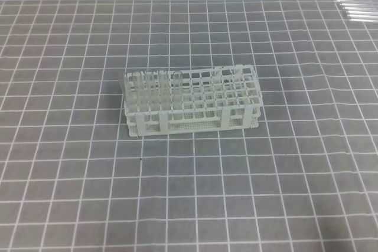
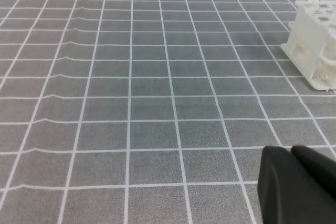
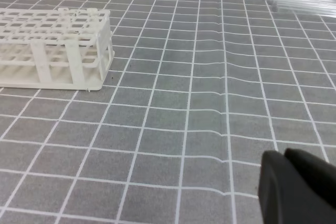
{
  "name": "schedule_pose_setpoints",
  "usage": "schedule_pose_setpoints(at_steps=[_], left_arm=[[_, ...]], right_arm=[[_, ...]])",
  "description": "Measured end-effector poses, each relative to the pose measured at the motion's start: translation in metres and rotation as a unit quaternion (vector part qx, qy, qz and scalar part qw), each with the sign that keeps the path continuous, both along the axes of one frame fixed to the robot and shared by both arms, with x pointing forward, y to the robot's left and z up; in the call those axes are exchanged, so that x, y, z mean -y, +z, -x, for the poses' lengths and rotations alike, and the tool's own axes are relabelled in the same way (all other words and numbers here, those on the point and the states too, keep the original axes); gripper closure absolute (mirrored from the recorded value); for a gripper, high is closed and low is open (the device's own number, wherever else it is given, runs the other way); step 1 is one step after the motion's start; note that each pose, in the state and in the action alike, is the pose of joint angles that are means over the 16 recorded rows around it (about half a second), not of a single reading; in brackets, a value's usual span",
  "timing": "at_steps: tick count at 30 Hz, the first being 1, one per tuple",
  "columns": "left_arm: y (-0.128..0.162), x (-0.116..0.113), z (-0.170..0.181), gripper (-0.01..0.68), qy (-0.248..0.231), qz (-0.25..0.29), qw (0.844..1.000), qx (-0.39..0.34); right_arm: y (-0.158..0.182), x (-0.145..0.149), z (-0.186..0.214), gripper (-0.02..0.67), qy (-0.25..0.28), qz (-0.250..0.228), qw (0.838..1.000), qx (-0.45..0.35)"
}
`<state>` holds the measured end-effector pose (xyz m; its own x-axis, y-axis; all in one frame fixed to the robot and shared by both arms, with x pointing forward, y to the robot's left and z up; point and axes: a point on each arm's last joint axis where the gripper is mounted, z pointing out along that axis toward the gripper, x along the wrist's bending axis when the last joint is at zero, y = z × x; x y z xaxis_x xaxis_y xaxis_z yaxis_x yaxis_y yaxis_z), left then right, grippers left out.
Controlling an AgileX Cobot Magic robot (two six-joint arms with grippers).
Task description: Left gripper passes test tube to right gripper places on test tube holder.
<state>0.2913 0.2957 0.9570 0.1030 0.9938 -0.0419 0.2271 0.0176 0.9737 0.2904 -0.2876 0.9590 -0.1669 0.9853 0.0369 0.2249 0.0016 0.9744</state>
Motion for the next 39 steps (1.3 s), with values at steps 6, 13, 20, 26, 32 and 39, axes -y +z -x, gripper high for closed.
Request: schedule_pose_setpoints(at_steps=[6,13,20,26,32,39], left_arm=[[0.0001,0.0000,0.0001,0.674,0.000,0.001,1.000,0.002],[-0.0002,-0.0001,0.0004,0.674,0.000,0.002,1.000,0.007],[-0.0001,0.0000,0.0003,0.674,0.000,0.001,1.000,0.004],[-0.0002,0.0000,0.0000,0.674,0.000,0.001,1.000,0.000],[-0.0002,0.0001,-0.0004,0.675,0.000,0.000,1.000,-0.005],[-0.0001,0.0000,-0.0003,0.674,0.000,0.000,1.000,-0.004]], right_arm=[[0.0000,0.0000,0.0000,0.662,0.000,0.000,1.000,0.000],[0.0000,0.0000,0.0000,0.662,0.000,0.000,1.000,0.000],[0.0000,0.0000,0.0000,0.662,0.000,0.000,1.000,0.000],[0.0000,0.0000,0.0000,0.662,0.000,0.000,1.000,0.000],[0.0000,0.0000,0.0000,0.662,0.000,0.000,1.000,0.000],[0.0000,0.0000,-0.0001,0.662,0.000,0.000,1.000,0.000]])
